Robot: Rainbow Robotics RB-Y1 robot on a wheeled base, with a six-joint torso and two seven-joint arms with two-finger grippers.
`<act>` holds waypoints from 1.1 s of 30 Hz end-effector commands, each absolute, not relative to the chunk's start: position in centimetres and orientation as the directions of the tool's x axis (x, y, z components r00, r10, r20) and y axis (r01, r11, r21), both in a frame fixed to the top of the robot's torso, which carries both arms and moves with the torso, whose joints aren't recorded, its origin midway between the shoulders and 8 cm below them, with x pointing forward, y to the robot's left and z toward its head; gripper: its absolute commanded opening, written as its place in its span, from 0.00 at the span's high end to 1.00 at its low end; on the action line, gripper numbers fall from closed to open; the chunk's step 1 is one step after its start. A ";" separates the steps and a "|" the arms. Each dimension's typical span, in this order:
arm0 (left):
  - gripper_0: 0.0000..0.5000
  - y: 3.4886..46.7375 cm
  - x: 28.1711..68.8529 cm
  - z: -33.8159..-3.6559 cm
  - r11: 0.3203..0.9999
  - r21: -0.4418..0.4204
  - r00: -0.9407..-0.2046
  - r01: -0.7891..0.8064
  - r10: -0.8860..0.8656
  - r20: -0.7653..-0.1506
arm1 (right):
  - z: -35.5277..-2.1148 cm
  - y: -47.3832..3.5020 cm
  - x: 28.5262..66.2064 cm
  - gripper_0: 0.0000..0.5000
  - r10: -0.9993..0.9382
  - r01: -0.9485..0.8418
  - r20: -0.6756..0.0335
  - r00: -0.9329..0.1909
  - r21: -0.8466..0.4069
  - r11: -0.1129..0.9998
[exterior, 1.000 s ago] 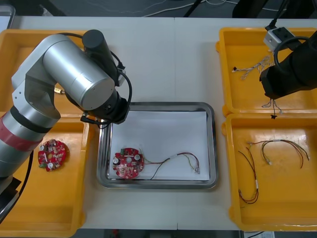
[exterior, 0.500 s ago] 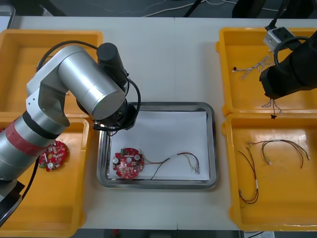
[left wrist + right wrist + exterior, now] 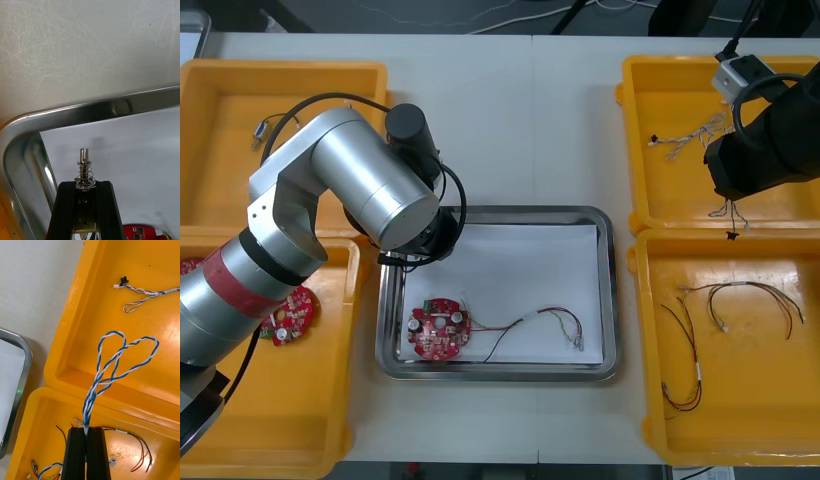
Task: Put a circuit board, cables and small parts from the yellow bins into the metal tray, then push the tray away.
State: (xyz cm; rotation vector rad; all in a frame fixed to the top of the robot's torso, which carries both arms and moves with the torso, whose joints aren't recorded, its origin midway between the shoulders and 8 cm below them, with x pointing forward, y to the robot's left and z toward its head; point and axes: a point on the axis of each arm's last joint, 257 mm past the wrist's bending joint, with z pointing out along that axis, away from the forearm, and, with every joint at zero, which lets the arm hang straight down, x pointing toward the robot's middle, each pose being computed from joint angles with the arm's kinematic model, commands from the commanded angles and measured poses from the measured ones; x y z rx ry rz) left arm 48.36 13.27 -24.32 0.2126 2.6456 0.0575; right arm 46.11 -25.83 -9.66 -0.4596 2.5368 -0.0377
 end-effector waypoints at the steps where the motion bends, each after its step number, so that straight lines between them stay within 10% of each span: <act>1: 1.00 11.8 48.2 -24.6 0.992 0.056 -0.867 0.116 0.128 -0.482 | -8.6 -25.4 46.0 1.00 -0.314 -0.310 -0.554 -0.771 -0.103 0.945; 26: 0.99 12.9 47.6 -26.8 0.990 0.091 -0.873 0.107 0.138 -0.469 | -8.6 -25.4 46.0 1.00 -0.314 -0.310 -0.554 -0.771 -0.103 0.945; 33: 0.14 12.6 47.8 -26.7 0.991 0.081 -0.868 0.109 0.135 -0.478 | -8.6 -25.4 46.0 1.00 -0.314 -0.310 -0.554 -0.771 -0.103 0.945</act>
